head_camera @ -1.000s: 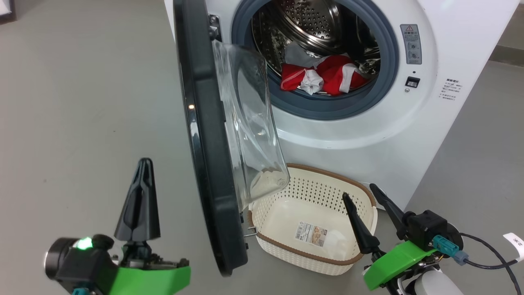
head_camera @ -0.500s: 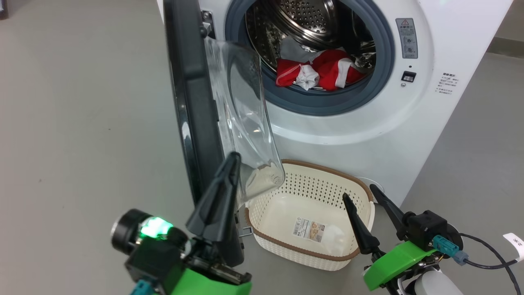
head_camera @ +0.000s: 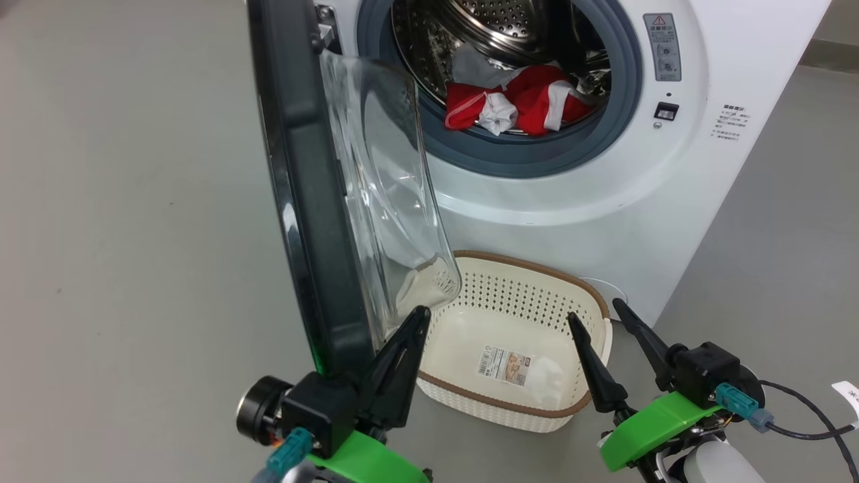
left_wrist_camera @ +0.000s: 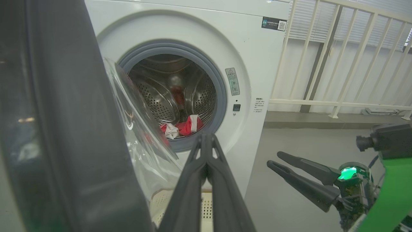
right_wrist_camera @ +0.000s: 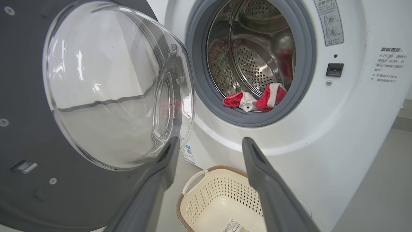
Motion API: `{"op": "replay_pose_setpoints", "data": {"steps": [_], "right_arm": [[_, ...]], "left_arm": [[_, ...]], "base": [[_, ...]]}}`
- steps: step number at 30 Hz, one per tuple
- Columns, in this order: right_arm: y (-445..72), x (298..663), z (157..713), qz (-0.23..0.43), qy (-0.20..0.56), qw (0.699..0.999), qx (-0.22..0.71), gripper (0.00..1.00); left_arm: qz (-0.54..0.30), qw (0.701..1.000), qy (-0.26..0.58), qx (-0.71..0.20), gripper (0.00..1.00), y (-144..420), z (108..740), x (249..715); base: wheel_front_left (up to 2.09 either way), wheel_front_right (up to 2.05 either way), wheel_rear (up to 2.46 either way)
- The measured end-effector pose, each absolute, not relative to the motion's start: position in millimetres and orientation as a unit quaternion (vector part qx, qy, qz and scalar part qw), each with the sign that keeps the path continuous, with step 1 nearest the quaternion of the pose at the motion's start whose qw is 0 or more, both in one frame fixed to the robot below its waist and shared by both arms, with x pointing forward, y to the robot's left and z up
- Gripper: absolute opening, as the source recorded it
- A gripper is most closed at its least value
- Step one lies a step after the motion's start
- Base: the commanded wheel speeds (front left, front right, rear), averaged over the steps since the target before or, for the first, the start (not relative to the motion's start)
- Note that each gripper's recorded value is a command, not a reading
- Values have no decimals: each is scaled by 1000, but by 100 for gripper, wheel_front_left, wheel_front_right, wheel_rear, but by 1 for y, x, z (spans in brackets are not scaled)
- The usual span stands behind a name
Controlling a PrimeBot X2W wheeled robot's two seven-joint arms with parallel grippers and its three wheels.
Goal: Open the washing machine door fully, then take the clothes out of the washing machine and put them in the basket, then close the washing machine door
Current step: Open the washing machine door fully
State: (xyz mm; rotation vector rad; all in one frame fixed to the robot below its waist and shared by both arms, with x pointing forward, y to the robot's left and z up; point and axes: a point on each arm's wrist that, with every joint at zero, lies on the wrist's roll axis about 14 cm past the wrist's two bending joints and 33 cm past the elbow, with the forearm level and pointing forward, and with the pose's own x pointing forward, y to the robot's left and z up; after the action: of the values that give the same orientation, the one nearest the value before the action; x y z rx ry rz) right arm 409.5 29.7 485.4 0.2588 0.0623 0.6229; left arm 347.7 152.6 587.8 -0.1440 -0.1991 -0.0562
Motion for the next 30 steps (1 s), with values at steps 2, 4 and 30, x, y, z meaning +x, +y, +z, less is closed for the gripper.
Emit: {"op": "replay_pose_setpoints", "data": {"steps": [2, 4, 30], "right_arm": [[30, 410, 485, 306, 31, 943, 127, 100], [31, 410, 485, 306, 32, 943, 127, 100], [45, 408, 478, 325, 44, 936, 126, 100]], "left_arm": [[-20, 994, -84, -72, 0, 156, 579, 349], [-13, 995, -73, -71, 0, 160, 573, 349], [133, 988, -25, -75, 0, 242, 548, 325]], "base": [[0, 0, 0], [0, 0, 0], [0, 0, 0]]}}
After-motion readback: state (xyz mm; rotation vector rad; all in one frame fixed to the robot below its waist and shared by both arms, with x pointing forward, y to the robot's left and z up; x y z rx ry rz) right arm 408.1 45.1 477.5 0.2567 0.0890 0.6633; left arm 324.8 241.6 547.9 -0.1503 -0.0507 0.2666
